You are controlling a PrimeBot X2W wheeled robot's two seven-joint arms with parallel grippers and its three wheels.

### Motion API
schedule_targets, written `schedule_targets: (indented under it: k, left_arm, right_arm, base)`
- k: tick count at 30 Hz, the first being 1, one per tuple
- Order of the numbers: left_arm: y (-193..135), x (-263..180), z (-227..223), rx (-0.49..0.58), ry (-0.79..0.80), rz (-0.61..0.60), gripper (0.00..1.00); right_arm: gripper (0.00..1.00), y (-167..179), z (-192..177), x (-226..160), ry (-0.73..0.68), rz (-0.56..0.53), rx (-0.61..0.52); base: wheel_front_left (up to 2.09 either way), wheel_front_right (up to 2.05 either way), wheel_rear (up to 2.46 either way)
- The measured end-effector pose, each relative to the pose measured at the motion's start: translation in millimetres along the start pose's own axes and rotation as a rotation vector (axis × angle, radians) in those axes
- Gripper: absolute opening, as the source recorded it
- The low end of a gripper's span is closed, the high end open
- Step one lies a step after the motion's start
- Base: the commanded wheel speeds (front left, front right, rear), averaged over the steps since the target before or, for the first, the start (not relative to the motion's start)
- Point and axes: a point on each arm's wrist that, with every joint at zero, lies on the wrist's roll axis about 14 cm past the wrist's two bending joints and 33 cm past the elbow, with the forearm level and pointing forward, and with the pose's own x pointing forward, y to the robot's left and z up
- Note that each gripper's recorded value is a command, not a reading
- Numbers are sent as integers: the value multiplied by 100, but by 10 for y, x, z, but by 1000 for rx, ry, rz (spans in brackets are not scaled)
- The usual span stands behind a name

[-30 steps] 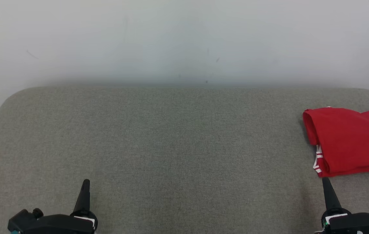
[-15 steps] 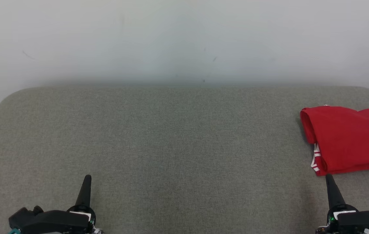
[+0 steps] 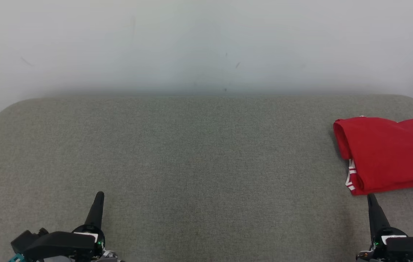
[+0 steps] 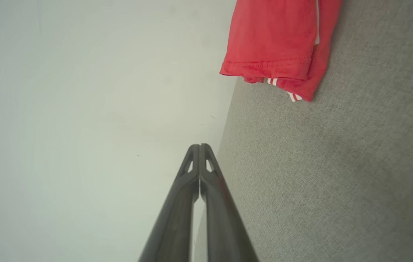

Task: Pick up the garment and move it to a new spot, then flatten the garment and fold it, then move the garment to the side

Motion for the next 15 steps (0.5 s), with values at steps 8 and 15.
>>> schedule_targets:
  k: [8,15]
  left_arm:
    - [-21,28,-23,-52,11,-7,0]
    - [-59,65,-47,-101,24,-18,0]
  right_arm:
    - [0,4,36,-5,-10,4,53]
    - [0,18,71,-7,-19,11,104]
  base:
    - [0,0,0]
    - [0,0,0]
